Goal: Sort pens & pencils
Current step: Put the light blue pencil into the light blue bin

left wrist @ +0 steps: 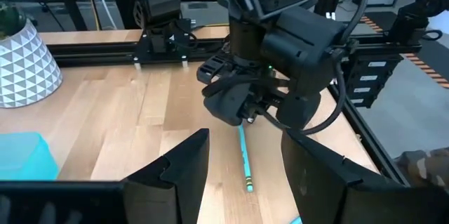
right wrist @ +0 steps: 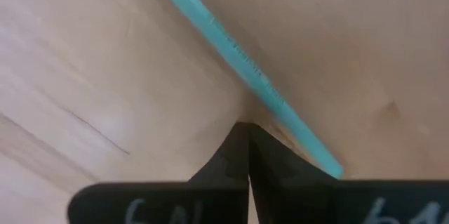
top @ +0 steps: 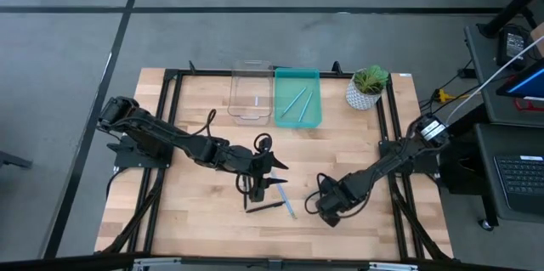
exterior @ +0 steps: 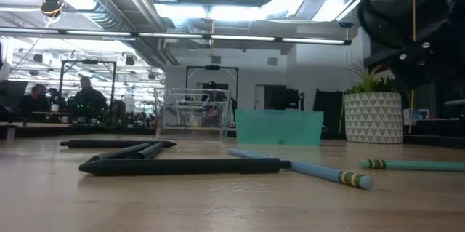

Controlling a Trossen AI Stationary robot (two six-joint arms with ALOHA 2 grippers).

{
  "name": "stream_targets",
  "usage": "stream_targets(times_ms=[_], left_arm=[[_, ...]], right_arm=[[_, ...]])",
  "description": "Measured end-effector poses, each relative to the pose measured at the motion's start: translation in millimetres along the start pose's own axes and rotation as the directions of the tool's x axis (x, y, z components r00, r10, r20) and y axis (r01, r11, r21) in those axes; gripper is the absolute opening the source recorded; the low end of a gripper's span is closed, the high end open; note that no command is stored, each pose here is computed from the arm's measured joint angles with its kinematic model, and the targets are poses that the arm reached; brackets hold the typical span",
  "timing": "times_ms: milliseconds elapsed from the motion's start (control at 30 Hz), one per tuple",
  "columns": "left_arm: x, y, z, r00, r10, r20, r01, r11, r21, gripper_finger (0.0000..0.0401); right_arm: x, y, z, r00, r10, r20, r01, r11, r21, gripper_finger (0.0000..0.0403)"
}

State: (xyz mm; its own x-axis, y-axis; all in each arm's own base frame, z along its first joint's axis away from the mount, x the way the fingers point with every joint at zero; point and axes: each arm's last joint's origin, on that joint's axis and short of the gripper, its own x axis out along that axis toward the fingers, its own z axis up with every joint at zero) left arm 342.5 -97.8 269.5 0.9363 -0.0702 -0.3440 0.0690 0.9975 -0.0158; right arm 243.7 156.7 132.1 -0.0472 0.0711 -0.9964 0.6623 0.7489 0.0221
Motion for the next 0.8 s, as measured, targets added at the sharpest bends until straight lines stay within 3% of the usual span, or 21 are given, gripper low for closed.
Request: stream_targets(times_ms=[800], left_arm=[[0.2, -0.1, -0.2, 1.0, 0.001, 0.0, -0.001, 1.0, 0.026, 0.0173]], right_arm=[[-4.3, -31.5, 67.4, 1.0, -0.016, 0.022, 0.019, 0.989, -0.148, 0.0]])
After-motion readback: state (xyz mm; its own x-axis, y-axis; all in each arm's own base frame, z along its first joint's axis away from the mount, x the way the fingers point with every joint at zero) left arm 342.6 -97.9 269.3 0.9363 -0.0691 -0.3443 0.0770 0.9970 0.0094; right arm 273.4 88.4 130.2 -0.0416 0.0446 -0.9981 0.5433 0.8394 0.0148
